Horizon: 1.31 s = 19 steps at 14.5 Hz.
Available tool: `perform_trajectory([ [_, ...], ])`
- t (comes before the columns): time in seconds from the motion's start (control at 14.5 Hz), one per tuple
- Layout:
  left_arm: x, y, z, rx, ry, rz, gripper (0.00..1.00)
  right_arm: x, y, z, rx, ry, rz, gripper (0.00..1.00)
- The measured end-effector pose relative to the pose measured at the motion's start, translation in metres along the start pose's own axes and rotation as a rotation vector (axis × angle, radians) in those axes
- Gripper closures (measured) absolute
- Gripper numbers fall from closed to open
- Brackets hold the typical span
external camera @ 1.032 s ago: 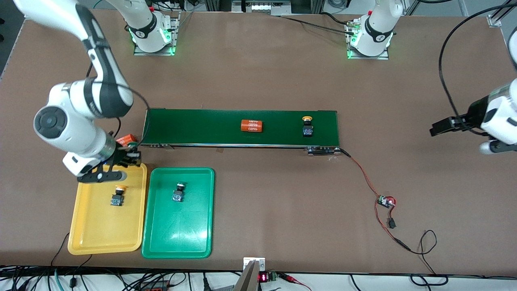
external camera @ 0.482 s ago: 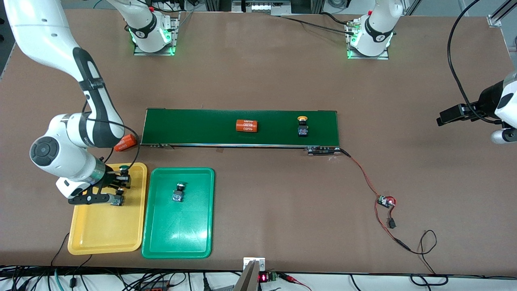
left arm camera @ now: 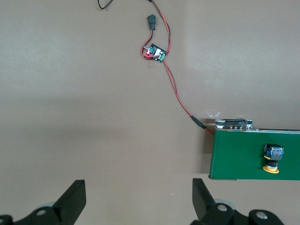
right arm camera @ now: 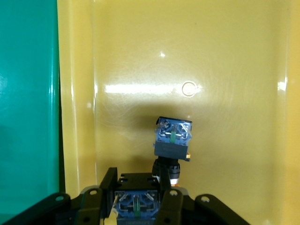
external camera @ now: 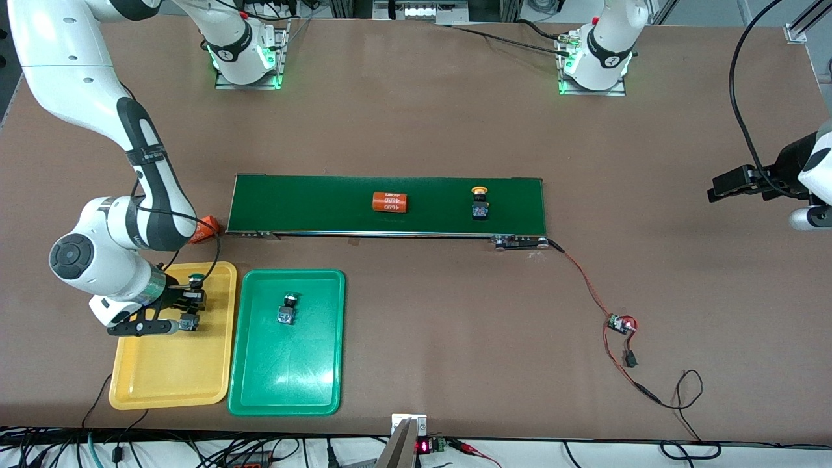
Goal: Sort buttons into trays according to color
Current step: 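Carry the green button over the trays to the green tray, then lower the green button into the green tray and open the right gripper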
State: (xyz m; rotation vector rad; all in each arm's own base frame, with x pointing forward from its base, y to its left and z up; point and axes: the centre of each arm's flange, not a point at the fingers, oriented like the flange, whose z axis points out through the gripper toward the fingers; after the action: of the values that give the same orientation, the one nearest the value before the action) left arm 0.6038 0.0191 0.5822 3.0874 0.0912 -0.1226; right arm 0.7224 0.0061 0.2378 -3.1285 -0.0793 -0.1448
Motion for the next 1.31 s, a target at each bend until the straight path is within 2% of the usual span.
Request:
perform_trajectory([
  [0.28,-0.013,0.001,-0.031,-0.001,0.057,0.007,0.0,0.002,-0.015,-0.003,0.009,0.006,-0.017,0.59],
  [0.48,-0.021,0.001,-0.044,-0.001,0.08,0.005,0.0,0.001,-0.086,-0.004,0.025,0.007,-0.058,0.59],
  [0.69,-0.023,0.001,-0.043,-0.001,0.073,0.004,0.0,-0.007,-0.154,-0.004,0.032,0.005,-0.104,0.59],
  [1.31,-0.041,-0.001,-0.032,0.001,0.044,0.0,0.0,-0.006,-0.139,0.0,0.019,0.001,-0.083,0.59],
])
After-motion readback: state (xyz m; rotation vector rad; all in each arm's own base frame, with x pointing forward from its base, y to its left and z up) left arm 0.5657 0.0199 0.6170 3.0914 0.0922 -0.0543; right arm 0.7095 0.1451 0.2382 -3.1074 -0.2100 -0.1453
